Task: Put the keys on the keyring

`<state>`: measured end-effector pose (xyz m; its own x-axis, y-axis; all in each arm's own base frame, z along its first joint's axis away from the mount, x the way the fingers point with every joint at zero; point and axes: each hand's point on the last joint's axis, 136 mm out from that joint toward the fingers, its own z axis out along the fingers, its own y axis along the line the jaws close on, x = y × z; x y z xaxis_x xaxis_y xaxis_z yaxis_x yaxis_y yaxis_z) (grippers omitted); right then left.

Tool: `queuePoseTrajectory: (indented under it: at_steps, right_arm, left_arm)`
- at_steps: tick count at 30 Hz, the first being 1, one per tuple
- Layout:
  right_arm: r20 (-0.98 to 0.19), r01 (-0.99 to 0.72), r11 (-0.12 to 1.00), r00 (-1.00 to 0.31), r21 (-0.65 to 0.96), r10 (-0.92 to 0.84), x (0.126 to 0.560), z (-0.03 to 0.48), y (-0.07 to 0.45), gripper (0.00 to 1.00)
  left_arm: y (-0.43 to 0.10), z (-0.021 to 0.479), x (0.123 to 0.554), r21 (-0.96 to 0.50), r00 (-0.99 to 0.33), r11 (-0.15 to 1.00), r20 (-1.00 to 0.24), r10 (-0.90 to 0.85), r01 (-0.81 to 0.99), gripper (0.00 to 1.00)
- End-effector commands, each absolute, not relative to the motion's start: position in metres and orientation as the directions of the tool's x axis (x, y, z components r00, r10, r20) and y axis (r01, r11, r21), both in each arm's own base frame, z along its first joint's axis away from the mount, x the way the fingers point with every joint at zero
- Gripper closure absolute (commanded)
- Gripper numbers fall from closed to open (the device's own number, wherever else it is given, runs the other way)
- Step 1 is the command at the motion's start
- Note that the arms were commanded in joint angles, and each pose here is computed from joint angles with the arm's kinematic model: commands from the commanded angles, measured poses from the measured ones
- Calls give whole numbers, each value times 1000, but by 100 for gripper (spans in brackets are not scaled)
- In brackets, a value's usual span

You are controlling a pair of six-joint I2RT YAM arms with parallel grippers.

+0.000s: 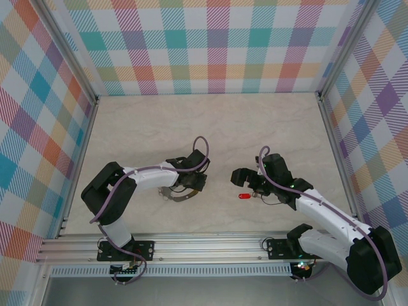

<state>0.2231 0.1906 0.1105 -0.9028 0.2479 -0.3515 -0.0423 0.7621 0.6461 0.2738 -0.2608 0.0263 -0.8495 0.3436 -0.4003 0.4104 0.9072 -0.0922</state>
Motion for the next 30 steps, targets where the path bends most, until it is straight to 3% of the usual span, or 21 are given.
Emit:
queuePoseTrajectory:
  at_steps: [1,10,13,24,30]
  right_arm:
    - [-354,-57,759,-905,649,234,223,108,193,0]
    - [-381,-9,818,-887,575,259,237,114,181,0]
    - [-422,-72,814,-879,576,220,246,129,189,0]
    - [-541,-252,691,-808,677,235,296,211,212,5]
    - [-573,-336,597,-776,729,264,313,254,215,10]
  left_arm:
    - [-263,26,272,-69,-839,900,-399,370,430,100]
    - [-271,62,279,-72,-783,870,-477,400,488,100]
    - [-278,88,284,-70,-740,844,-522,423,532,100]
    - [-289,201,310,-48,-540,748,-723,431,662,100]
    - [-294,260,318,-14,-344,686,-873,347,728,100]
